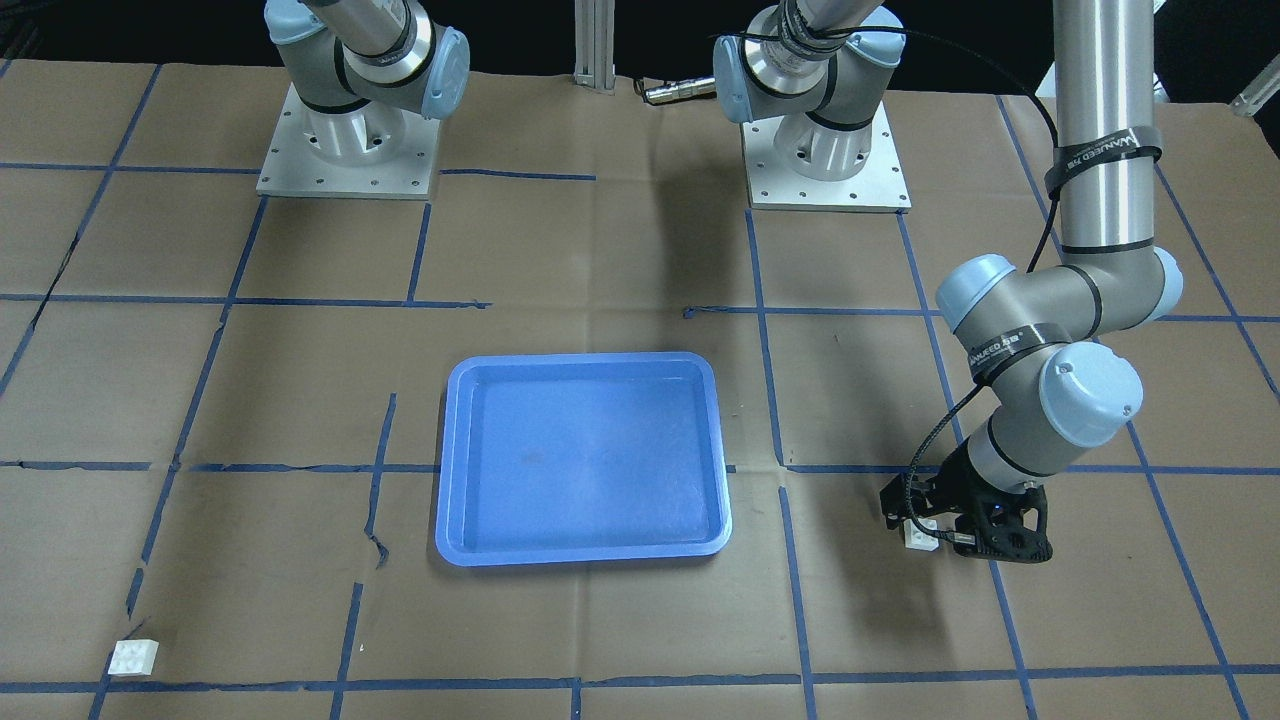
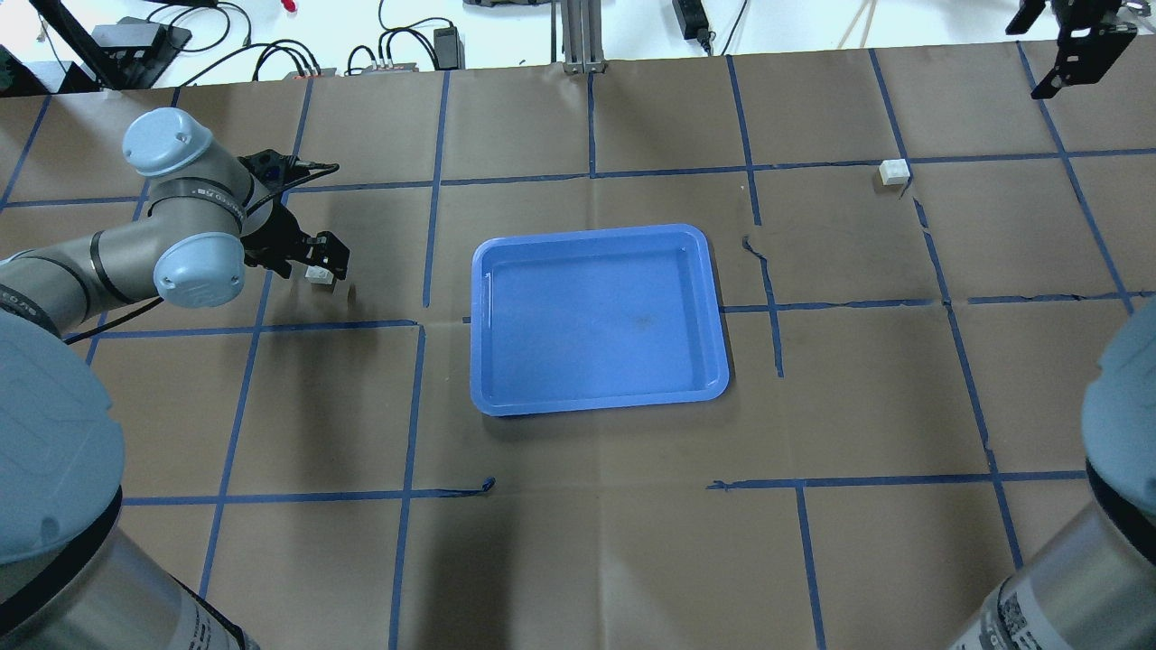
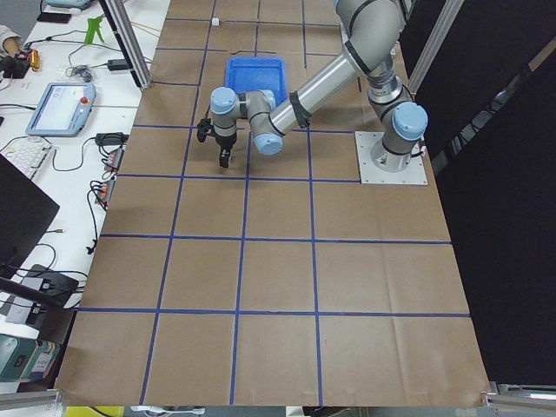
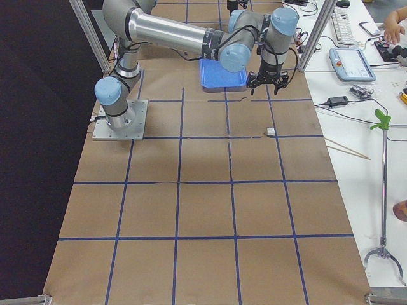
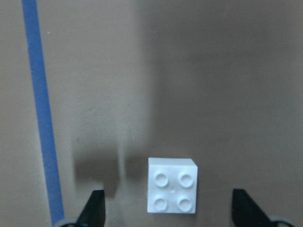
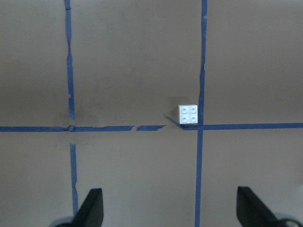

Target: Assemble white blocks and place on blue tray

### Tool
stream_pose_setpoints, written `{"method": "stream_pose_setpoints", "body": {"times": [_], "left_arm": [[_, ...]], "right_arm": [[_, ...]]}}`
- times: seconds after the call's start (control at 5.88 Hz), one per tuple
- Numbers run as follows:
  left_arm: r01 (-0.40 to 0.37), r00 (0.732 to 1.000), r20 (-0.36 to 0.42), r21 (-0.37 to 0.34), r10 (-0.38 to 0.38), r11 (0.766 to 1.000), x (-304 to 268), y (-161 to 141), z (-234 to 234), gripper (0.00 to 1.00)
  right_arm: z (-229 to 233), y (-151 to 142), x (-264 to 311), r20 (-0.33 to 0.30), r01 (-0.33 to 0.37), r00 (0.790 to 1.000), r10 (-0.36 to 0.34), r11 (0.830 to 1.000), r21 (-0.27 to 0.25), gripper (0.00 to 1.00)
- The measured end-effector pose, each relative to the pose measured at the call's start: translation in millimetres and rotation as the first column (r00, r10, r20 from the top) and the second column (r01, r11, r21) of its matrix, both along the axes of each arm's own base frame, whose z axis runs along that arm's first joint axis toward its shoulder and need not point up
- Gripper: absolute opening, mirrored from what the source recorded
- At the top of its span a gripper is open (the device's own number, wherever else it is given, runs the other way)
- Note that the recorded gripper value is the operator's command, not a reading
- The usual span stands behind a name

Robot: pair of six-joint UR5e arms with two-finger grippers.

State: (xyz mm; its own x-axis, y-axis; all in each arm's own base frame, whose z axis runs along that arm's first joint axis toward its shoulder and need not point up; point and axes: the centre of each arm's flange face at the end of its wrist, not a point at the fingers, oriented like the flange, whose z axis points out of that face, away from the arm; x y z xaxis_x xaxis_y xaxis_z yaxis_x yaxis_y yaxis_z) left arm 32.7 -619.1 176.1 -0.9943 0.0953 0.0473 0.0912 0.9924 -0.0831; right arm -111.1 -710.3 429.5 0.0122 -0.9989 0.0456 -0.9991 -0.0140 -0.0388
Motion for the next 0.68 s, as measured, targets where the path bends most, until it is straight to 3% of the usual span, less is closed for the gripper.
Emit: {"method": "stream_pose_setpoints", "body": {"times": [0.17, 0.34, 0.68], "left_arm": [[0.0, 1.0, -0.003, -0.009, 0.0, 1.0, 0.0, -2.1, -0.4, 0.29], [0.001, 1.0, -0.008, -0.023, -0.002, 1.0, -0.4, -4.0, 0.4, 0.13], [0.028, 0.999, -0.015, -0.037, -0.029, 0.999, -1.3, -5.1, 3.0, 0.11]], "right_arm": [[-31.5, -18.9, -3.2, 0.062, -0.029, 0.998, 0.029, 1.0, 0.008, 1.0], [-68.4, -31.5, -14.1, 0.144, -0.056, 0.988, 0.053, 0.998, 0.017, 1.0], [-149.7, -46.4, -52.6, 0.35, -0.09, 0.933, 0.085, 0.996, -0.001, 1.0]]}}
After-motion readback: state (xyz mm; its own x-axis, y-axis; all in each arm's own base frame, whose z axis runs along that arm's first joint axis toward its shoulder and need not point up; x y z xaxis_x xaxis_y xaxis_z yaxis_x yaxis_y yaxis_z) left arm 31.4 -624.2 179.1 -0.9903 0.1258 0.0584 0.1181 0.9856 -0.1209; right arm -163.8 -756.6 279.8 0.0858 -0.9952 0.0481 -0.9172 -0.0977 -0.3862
